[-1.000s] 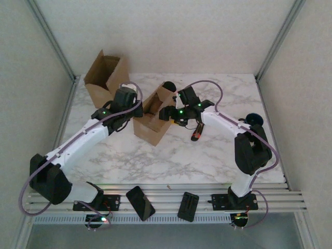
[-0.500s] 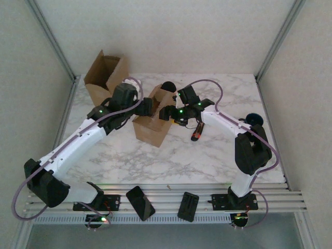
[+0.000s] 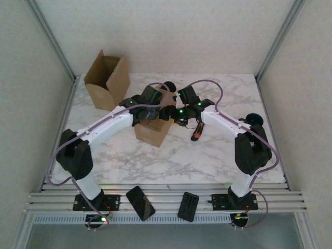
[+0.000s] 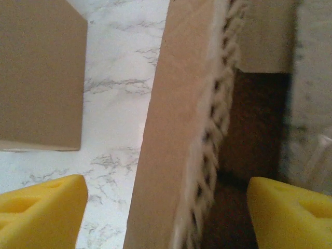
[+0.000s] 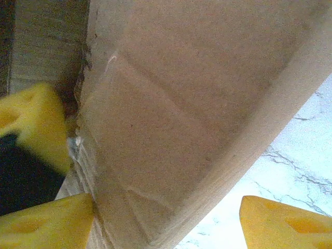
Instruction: Unpack the express box
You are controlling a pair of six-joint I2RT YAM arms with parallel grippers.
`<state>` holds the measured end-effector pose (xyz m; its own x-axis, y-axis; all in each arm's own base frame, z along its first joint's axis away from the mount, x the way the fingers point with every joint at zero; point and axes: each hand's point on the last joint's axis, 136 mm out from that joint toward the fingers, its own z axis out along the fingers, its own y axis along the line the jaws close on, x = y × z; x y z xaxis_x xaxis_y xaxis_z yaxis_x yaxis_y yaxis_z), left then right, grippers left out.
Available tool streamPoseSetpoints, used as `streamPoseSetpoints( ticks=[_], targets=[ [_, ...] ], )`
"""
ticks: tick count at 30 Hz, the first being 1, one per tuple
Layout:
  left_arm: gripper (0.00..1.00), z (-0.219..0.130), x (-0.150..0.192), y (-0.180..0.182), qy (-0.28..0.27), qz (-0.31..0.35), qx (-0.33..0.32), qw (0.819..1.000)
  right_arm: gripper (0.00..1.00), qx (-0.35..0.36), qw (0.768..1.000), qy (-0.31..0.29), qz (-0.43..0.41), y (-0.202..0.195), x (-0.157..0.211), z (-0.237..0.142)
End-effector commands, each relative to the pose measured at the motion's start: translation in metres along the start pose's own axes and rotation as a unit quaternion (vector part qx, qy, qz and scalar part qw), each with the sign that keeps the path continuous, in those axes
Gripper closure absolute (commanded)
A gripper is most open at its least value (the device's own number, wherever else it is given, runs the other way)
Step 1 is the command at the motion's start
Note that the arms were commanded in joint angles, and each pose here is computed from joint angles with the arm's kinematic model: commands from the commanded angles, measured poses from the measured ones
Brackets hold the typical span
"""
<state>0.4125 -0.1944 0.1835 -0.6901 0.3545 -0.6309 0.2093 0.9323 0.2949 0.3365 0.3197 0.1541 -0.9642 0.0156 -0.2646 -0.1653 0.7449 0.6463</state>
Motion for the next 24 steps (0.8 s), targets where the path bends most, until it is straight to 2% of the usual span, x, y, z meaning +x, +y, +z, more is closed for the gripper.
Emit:
streamPoseSetpoints(
  ticks=[1, 4, 7, 13, 16, 20, 24],
  targets=[
    [0.3, 0.005, -0.011, 0.015, -0.001, 0.011, -0.046, 0.999, 0.26, 0.002, 1.0, 0.006, 0.003, -0.001, 0.007, 0.0],
    [0.43, 0.004, -0.017, 0.015, -0.007, 0.007, -0.046, 0.999, 0.26, 0.002, 1.0, 0.008, 0.002, -0.002, 0.009, -0.002],
    [0.67, -0.003, -0.022, 0.018, -0.016, 0.0, -0.044, 0.999, 0.26, 0.003, 1.0, 0.007, 0.001, -0.002, 0.009, -0.003],
    [1.0, -0.02, -0.028, 0.024, -0.029, -0.012, -0.035, 0.999, 0.26, 0.006, 1.0, 0.009, 0.003, -0.004, 0.011, -0.001],
    [1.0, -0.026, -0.028, 0.022, -0.029, -0.026, -0.021, 0.999, 0.25, 0.011, 1.0, 0.009, 0.001, -0.006, 0.011, -0.003],
    [1.0, -0.041, -0.027, 0.022, -0.032, -0.071, 0.004, 0.997, 0.11, 0.03, 0.999, -0.002, -0.016, -0.004, 0.01, -0.021],
    [1.0, -0.06, -0.024, 0.027, -0.032, -0.124, 0.016, 0.992, 0.02, 0.071, 0.996, -0.036, -0.05, 0.002, 0.006, -0.061]
  ],
)
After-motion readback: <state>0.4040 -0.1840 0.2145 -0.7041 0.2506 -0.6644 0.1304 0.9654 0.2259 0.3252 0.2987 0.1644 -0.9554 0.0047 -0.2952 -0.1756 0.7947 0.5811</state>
